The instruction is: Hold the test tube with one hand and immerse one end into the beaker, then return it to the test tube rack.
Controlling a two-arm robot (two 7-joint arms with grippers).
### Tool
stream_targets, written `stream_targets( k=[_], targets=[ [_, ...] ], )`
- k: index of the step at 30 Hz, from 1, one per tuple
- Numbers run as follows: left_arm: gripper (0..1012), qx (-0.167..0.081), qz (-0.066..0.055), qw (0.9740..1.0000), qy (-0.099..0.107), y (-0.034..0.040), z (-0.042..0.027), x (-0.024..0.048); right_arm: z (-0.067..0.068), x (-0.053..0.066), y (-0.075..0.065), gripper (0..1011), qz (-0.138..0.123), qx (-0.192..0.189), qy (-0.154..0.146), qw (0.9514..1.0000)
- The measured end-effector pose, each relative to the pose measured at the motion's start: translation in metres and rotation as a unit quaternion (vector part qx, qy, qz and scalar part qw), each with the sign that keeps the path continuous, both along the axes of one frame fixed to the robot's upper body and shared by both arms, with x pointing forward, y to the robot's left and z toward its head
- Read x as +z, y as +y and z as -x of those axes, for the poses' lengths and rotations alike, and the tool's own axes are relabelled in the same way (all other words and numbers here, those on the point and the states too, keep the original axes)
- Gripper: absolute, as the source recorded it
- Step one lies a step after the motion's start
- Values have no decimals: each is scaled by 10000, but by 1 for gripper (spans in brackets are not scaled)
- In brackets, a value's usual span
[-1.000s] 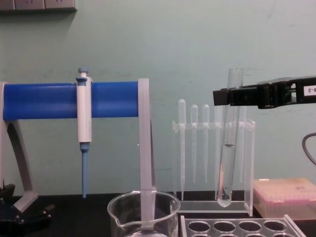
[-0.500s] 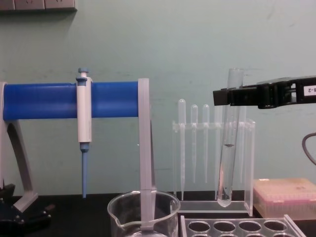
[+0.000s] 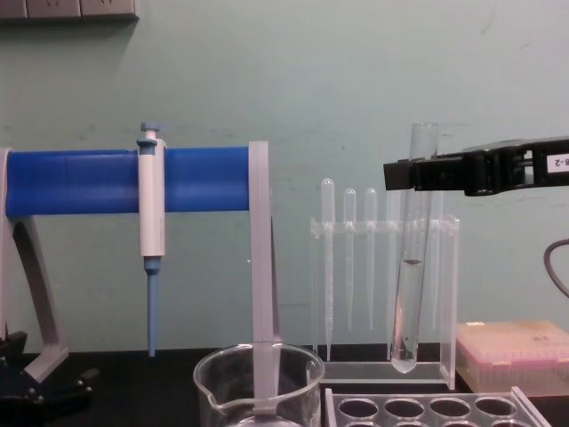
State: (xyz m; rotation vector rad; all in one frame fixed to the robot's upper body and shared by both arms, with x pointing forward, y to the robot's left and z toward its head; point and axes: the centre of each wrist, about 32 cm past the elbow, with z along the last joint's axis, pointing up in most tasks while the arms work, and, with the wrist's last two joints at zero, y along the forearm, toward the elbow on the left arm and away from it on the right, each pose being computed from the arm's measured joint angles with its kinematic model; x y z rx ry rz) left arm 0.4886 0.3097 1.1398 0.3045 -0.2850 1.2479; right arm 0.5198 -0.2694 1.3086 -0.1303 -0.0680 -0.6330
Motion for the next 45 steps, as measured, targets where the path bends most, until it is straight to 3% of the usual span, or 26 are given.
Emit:
stream_targets(
  k=[45],
  targets=[
    [1000,0,0,10000,0,0,0,0,0,0,0,226,0,0,0,10000]
  ],
)
